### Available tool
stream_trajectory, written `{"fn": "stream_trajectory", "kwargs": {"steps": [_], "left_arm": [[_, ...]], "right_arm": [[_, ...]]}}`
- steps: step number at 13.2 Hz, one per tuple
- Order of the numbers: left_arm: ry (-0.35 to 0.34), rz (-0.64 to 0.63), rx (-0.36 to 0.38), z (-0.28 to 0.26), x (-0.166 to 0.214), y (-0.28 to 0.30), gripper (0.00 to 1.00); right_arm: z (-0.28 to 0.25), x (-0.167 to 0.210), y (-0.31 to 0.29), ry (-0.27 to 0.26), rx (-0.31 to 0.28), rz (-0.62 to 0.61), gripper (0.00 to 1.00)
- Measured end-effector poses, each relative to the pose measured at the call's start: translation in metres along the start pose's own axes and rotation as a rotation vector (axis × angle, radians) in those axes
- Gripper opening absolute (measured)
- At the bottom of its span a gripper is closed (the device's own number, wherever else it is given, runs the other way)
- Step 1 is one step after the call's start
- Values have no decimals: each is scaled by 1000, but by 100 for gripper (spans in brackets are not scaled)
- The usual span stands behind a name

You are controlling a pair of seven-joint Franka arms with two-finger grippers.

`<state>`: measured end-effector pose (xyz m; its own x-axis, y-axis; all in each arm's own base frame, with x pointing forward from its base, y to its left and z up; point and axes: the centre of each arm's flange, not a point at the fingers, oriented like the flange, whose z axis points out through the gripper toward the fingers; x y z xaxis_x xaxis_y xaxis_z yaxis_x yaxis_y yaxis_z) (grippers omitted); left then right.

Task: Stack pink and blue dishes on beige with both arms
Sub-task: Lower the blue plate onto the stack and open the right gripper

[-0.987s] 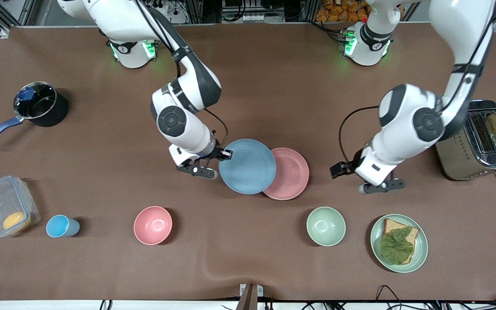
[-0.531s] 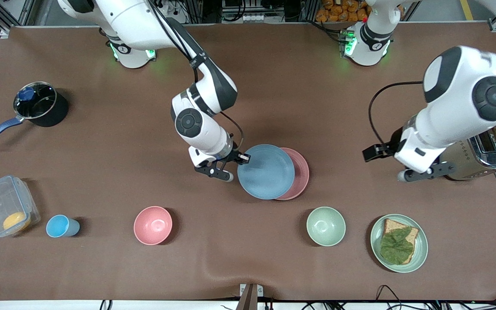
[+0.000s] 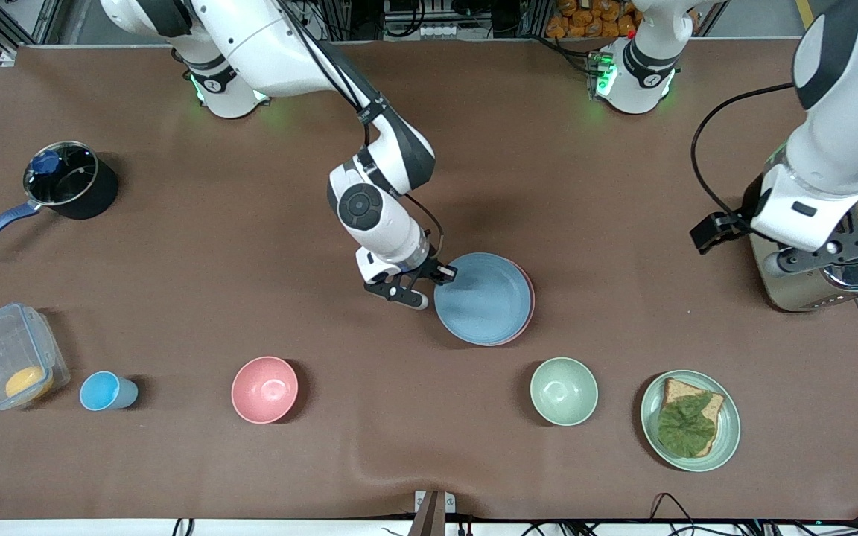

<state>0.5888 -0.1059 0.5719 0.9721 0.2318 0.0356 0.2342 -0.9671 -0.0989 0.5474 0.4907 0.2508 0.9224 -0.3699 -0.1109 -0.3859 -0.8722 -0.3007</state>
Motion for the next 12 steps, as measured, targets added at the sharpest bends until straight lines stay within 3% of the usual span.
{"fn": "stream_trajectory", "kwargs": {"steps": [5, 10, 12], "left_arm": [[-17, -7, 8, 3, 0, -5, 100], [3, -8, 2, -7, -1, -5, 100], [3, -8, 2, -7, -1, -5, 100]], "right_arm": [[2, 5, -5, 9, 8, -1, 5], [-10, 12, -12, 26, 26, -1, 60], [-21, 32, -2, 19, -14, -9, 81]]}}
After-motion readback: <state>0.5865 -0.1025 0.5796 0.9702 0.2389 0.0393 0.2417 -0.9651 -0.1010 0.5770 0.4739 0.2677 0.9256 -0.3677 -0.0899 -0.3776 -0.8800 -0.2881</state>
